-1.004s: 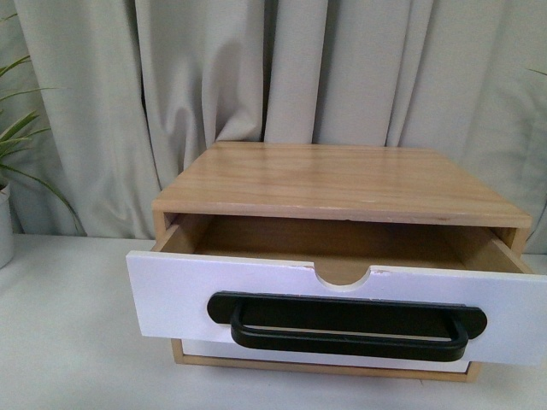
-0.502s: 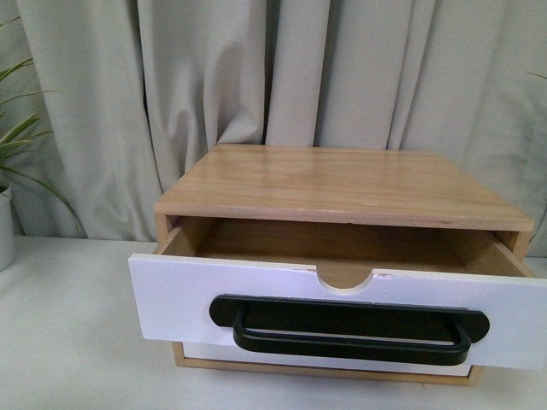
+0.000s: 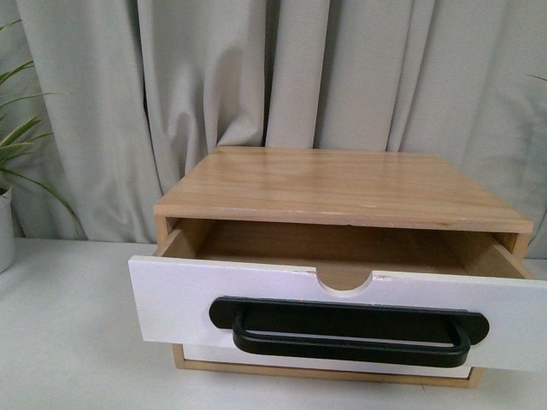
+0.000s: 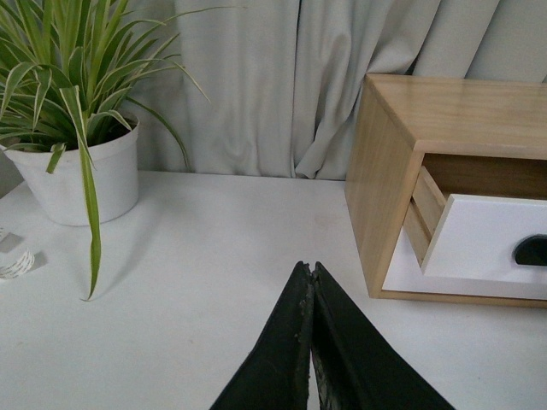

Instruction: Pull drawer

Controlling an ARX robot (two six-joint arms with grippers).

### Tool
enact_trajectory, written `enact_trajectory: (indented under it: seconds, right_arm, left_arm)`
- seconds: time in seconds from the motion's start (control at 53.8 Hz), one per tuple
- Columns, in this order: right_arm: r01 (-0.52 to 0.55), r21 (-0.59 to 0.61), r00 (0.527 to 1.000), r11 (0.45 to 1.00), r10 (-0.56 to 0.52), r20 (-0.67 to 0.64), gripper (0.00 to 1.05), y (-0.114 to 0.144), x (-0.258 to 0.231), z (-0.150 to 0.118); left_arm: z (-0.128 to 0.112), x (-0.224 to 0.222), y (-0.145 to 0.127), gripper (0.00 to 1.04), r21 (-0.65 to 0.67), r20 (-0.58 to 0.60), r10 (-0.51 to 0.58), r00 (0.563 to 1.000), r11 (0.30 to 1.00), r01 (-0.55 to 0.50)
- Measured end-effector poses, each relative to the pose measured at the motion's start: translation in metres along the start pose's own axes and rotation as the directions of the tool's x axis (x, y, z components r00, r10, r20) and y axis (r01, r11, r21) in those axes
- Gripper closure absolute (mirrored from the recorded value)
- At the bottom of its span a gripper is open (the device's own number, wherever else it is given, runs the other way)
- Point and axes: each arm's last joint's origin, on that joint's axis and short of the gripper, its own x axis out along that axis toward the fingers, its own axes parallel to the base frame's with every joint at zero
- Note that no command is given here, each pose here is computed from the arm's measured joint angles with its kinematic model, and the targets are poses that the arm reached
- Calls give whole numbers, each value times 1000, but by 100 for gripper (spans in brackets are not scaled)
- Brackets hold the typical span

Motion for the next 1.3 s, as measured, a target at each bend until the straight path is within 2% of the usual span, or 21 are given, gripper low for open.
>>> enact_trajectory:
  seconds: [0.093, 0.353, 0.725, 0.762, 0.818, 0.874, 1.041, 1.171, 1.208, 1.301]
  right_arm:
    - [0, 0, 1000, 1000, 0, -3, 104, 0, 0, -11]
    - [0, 0, 1000, 1000, 0, -2, 104, 0, 0, -11]
    - [0, 0, 1000, 1000, 0, -2, 103, 0, 0, -11]
    - [0, 0, 1000, 1000, 0, -2, 98, 0, 0, -11]
    - [0, 0, 1000, 1000, 0, -2, 87, 0, 0, -11]
    - [0, 0, 1000, 1000, 0, -2, 71, 0, 0, -11]
    - [0, 0, 1000, 1000, 0, -2, 43, 0, 0, -11]
    - [0, 0, 1000, 1000, 0, -2, 9, 0, 0, -11]
    - [0, 2, 1000, 1000, 0, -2, 8, 0, 0, -11]
    - [0, 2, 1000, 1000, 0, -2, 9, 0, 0, -11]
  left_arm:
    - [-5, 0, 0, 101, -1, -5, 0, 1000, 1000, 0]
    - [-18, 0, 0, 101, -2, -1, 0, 1000, 1000, 0]
    - [-18, 0, 0, 101, -2, 3, 0, 1000, 1000, 0]
    - [-18, 0, 0, 100, -3, 3, 0, 1000, 1000, 0]
    - [-18, 0, 0, 89, -4, 3, 0, 1000, 1000, 0]
    - [-18, 0, 0, 74, -5, 3, 0, 1000, 1000, 0]
    - [-18, 0, 0, 46, -5, 3, 0, 1000, 1000, 0]
    - [-18, 0, 0, 12, -5, 3, 0, 1000, 1000, 0]
    - [-18, 0, 0, 5, -4, 3, 0, 1000, 1000, 0]
    - [-18, 0, 0, 6, -5, 3, 0, 1000, 1000, 0]
